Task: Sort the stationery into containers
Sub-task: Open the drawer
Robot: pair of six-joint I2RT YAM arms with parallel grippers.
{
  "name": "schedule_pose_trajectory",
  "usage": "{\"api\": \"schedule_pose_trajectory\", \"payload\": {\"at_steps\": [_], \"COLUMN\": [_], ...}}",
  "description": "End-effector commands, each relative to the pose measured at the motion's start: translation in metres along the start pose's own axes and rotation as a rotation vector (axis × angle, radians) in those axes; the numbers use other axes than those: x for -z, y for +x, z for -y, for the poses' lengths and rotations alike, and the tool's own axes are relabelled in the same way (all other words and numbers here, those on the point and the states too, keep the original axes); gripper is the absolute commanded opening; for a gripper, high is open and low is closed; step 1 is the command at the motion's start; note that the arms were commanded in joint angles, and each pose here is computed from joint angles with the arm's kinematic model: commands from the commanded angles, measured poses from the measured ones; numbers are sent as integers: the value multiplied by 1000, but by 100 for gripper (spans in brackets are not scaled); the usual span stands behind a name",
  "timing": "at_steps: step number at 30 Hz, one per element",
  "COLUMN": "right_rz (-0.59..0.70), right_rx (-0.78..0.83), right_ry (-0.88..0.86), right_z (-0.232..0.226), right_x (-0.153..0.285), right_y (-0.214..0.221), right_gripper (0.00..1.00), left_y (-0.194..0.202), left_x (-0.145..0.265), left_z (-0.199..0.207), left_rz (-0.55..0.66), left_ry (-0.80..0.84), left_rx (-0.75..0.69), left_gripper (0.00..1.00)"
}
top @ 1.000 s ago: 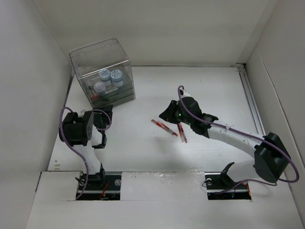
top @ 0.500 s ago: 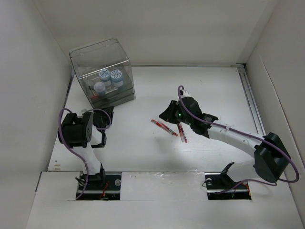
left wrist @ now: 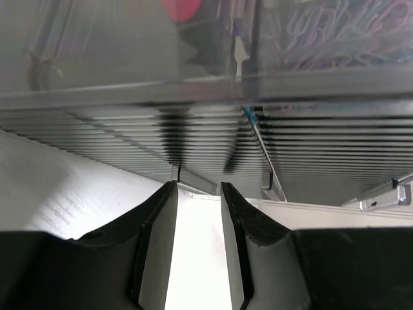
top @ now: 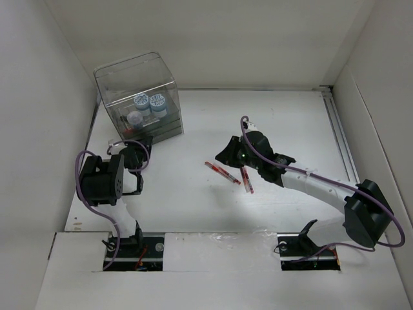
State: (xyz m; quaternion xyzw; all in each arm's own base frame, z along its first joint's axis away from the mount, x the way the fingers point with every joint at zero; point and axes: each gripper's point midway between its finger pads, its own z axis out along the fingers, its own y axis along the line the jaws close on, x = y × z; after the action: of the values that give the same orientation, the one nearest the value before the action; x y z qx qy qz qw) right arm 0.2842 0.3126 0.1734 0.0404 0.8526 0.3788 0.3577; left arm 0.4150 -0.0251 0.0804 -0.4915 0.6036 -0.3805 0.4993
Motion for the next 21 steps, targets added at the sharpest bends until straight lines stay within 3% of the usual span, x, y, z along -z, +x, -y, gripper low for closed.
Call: {"api": "schedule_pose_trajectory", "payload": {"at_steps": [1,9,21], "right_rz": [26,32,32], "right_rx": [14,14,14], "right_ry": [-35,-42,-42], "right_z": [-9,-11,-11], "right_x": [-2,0,0], "right_y": [-9,-11,-11], "right_gripper": [21,20,20], "left_y": [-32,-38,-34], "left_x": [15,6,-1], "left_z": [124,124,109], "left_rz": [128,126,115], "left_ry": [480,466,425], "left_rx": [-22,-38,-36], "left_gripper": [29,29,6]}}
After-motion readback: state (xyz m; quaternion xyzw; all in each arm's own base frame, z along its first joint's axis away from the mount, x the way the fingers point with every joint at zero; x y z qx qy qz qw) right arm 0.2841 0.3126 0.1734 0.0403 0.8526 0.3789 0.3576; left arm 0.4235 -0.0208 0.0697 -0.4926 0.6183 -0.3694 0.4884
